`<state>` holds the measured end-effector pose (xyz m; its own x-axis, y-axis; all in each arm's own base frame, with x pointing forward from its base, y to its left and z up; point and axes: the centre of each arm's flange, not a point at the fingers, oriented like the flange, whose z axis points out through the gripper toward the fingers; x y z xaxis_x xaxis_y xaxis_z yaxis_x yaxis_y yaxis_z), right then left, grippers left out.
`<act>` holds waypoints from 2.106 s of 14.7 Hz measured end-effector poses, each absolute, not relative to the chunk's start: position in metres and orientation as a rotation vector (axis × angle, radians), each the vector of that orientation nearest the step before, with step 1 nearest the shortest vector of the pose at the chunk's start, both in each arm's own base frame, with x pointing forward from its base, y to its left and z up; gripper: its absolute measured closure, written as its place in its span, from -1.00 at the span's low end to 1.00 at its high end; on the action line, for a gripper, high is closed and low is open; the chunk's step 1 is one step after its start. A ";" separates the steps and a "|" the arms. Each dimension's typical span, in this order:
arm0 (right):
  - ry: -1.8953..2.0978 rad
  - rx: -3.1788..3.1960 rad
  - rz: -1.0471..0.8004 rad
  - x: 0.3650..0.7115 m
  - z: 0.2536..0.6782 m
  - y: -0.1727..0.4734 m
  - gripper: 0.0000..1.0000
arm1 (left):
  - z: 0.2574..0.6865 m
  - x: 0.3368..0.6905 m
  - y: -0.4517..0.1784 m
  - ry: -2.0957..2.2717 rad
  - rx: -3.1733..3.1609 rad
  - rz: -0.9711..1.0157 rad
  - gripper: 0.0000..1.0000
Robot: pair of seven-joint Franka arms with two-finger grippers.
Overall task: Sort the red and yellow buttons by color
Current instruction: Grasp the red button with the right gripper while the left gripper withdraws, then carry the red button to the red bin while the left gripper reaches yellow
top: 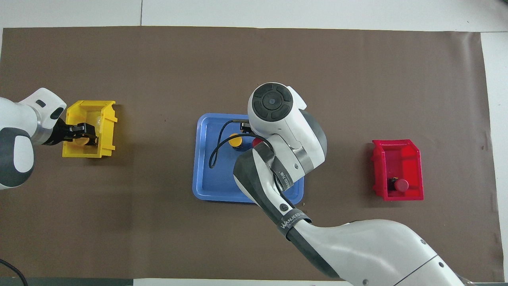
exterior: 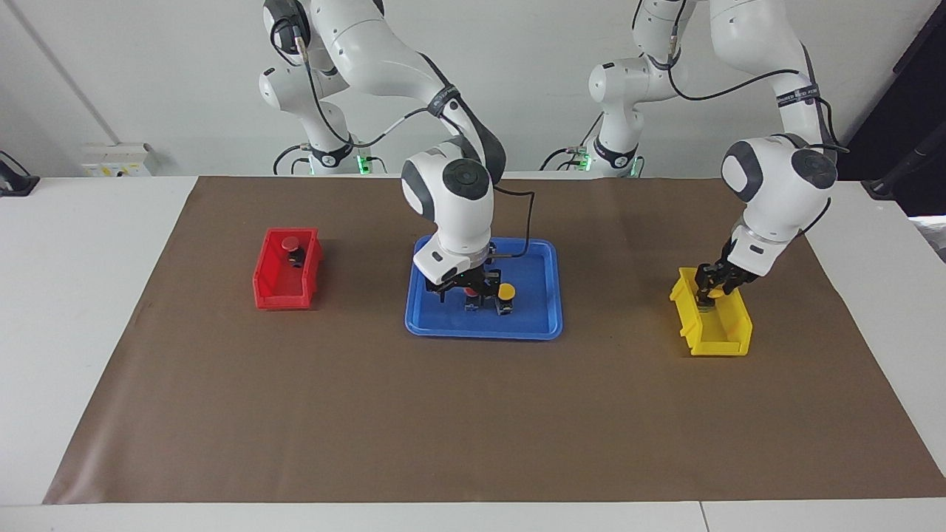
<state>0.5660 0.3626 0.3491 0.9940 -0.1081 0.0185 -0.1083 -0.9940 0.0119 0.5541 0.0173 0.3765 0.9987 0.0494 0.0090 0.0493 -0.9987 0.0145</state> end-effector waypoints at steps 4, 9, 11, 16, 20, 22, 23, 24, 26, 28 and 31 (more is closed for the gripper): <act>-0.152 3.131 0.030 0.559 0.347 0.367 -0.69 | 0.452 0.563 0.016 0.064 3.126 -0.082 -0.99; -0.143 3.125 0.015 0.553 0.344 0.366 -0.66 | 0.560 0.549 0.005 -0.064 3.147 -0.101 -1.00; -0.134 3.126 0.012 0.550 0.344 0.369 -0.63 | 0.597 0.543 -0.007 -0.125 3.145 -0.110 -1.00; -0.114 3.129 0.006 0.545 0.343 0.375 -0.61 | 0.617 0.540 -0.025 -0.180 3.145 -0.102 -1.00; -0.087 3.128 0.003 0.545 0.342 0.375 -0.46 | 0.616 0.540 -0.025 -0.182 3.144 -0.105 -1.00; -0.086 3.129 0.003 0.545 0.342 0.375 -0.32 | 0.616 0.540 -0.024 -0.182 3.144 -0.105 -1.00; -0.086 3.130 0.005 0.545 0.343 0.375 -0.17 | 0.616 0.540 -0.024 -0.182 3.144 -0.105 -1.00; -0.086 3.131 0.008 0.545 0.343 0.375 0.00 | 0.616 0.540 -0.024 -0.182 3.144 -0.106 -1.00; -0.086 3.134 0.015 0.545 0.345 0.375 0.07 | 0.614 0.540 -0.024 -0.181 3.144 -0.107 -1.00; -0.086 3.138 0.023 0.546 0.348 0.375 0.17 | 0.608 0.543 -0.025 -0.154 3.148 -0.075 -1.00; -0.103 3.145 0.044 0.551 0.359 0.370 0.17 | 0.581 0.546 -0.057 -0.014 3.143 0.029 -1.00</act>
<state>0.5511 0.3704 0.3591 0.9975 -0.0657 0.0276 -0.0656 -0.9978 -0.0065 0.5458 -0.0574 0.5807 0.9998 -0.0089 0.0183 -0.0089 -1.0000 -0.0016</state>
